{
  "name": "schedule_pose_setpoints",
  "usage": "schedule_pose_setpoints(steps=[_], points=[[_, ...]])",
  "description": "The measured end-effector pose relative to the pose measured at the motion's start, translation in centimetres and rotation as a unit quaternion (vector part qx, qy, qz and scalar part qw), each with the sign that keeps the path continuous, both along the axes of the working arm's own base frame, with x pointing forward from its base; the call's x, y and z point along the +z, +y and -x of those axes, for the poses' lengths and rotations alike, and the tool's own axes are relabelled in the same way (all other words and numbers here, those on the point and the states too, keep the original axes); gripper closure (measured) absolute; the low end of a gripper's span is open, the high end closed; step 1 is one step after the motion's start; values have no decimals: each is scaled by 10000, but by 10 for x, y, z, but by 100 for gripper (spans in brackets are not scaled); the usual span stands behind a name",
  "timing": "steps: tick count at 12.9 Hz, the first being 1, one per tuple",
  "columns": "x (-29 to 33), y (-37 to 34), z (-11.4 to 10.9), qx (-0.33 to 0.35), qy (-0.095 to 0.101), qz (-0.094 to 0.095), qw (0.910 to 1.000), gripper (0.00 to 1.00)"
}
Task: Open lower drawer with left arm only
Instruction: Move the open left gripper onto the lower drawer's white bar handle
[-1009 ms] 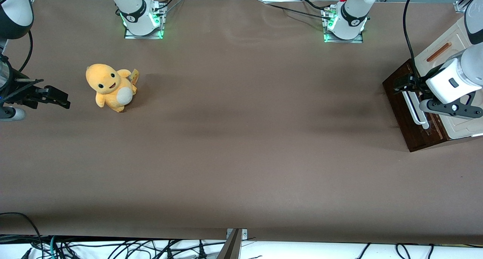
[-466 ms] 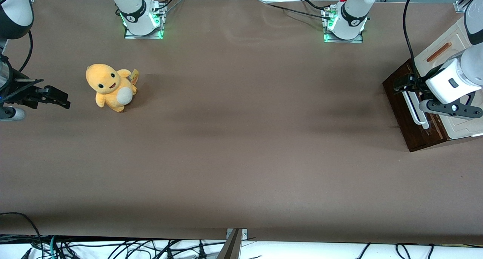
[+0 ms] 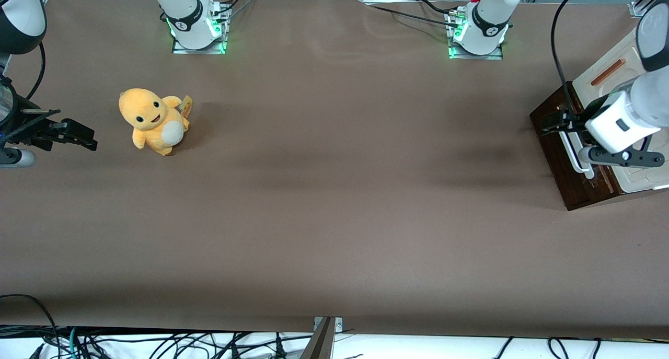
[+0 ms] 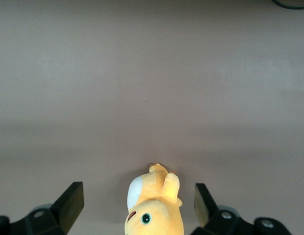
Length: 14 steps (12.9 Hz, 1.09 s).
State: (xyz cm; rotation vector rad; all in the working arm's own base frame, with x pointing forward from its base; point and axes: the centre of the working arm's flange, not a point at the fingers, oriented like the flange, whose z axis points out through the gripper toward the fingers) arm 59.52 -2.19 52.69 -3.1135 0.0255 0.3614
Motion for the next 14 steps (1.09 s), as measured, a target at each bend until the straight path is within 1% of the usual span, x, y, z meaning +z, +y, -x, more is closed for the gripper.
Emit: schedule_pose_setpoints(steps=[1,2,4,6,7,8,9,10,11,12,13,14], points=[[-13,-1,-3,221,100,-153,9996,0],[-28,-3,-7,332,210,-432,9983,0],[-69,-17,-17,325,430,-1189,9914,0],[-114,-32,-24,358,586,-1904,9793,0],[-135,-36,-27,471,629,-2246,9713,0],[-156,-36,-29,622,638,-2620,9610,0],[-177,-33,-29,754,629,-3021,9482,0],[-196,-29,-27,826,617,-3407,9345,0],[-217,-22,-23,864,609,-3808,9186,0],[-236,-16,-16,880,604,-4152,9034,0],[-254,-11,-10,895,603,-4427,8901,0],[-269,-8,-3,893,609,-4626,8800,0]])
